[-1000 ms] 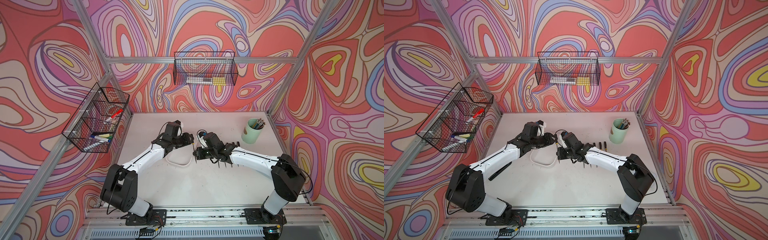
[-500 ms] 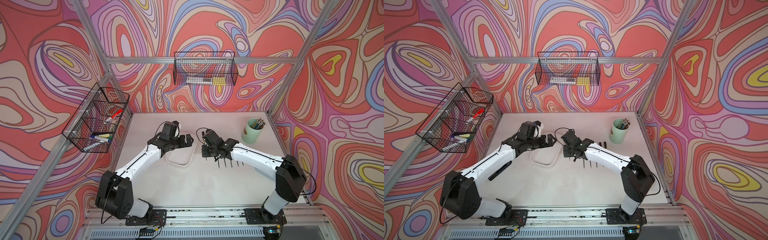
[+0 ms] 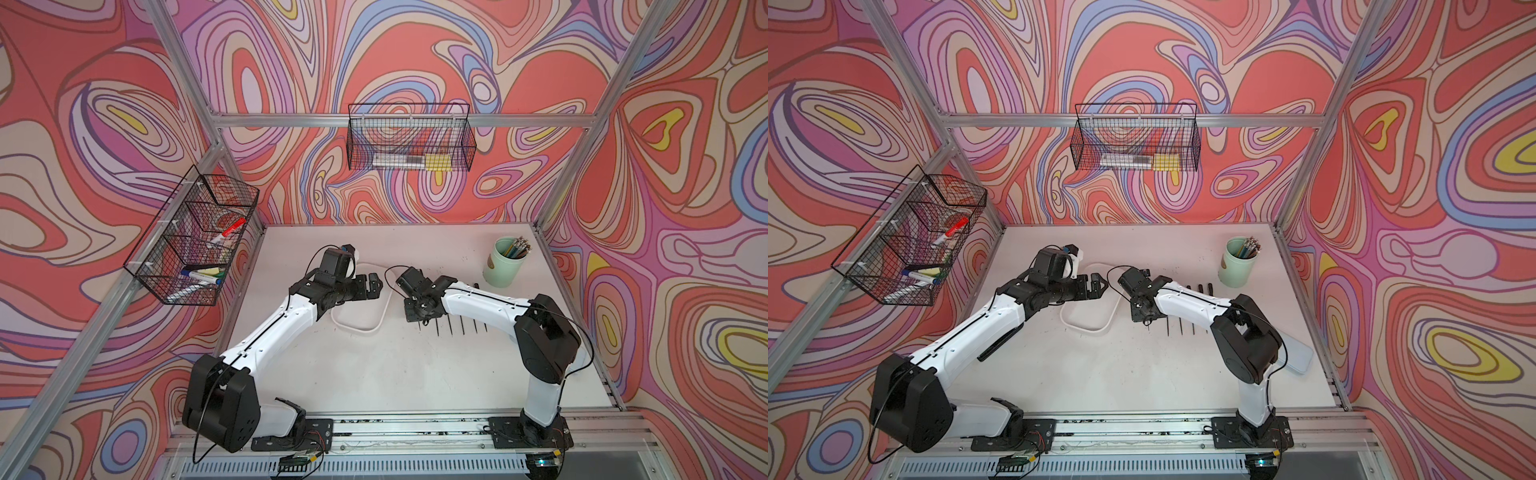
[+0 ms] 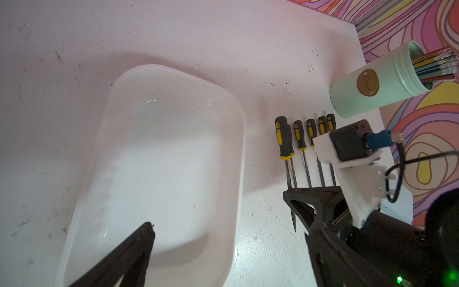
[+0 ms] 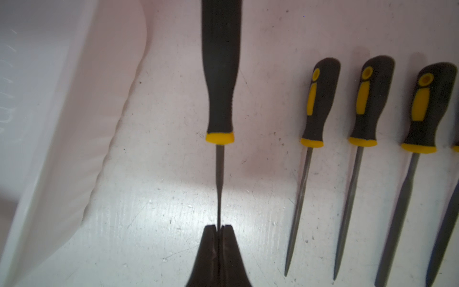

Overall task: Take the file tool out of the storage box
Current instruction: Place the file tool at the center of the board.

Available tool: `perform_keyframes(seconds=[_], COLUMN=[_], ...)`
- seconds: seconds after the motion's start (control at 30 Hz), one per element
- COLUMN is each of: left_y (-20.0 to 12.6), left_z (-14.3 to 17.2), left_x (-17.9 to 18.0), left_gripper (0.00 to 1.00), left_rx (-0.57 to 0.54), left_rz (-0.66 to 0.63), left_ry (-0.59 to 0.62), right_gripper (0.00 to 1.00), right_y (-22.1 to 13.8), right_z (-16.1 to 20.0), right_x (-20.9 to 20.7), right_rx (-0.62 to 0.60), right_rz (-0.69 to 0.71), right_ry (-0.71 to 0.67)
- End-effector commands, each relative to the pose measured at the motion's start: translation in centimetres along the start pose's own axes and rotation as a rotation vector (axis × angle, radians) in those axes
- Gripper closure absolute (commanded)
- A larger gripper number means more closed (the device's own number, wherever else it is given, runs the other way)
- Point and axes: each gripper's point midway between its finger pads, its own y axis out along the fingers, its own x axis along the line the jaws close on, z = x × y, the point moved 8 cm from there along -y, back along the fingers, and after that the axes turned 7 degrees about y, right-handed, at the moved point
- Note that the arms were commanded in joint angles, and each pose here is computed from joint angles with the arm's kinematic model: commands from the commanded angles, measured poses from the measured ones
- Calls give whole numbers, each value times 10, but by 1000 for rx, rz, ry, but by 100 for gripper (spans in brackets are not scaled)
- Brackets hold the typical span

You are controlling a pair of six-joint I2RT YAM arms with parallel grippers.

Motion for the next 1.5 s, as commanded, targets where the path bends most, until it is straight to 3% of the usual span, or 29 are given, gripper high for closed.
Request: perform_keyframes(seconds=[0.0, 0.83, 1.17, 1.47], left_y=[1, 12, 16, 31], left_z=[7, 12, 14, 17], left_x=[5, 6, 9, 20], left_gripper=[1, 1, 1, 4], left_rx=[22, 53, 65, 98], left_rz=[-16, 6, -14, -97], left_ry=[8, -12, -12, 14], right_gripper=[100, 99, 80, 78], right_y=[11, 52, 52, 37], right_z=[3, 12, 11, 3], right_x=[-7, -31, -33, -30], right_rx=[23, 47, 39, -4], right_rz=[23, 84, 105, 64], right_ry=[24, 87, 86, 80])
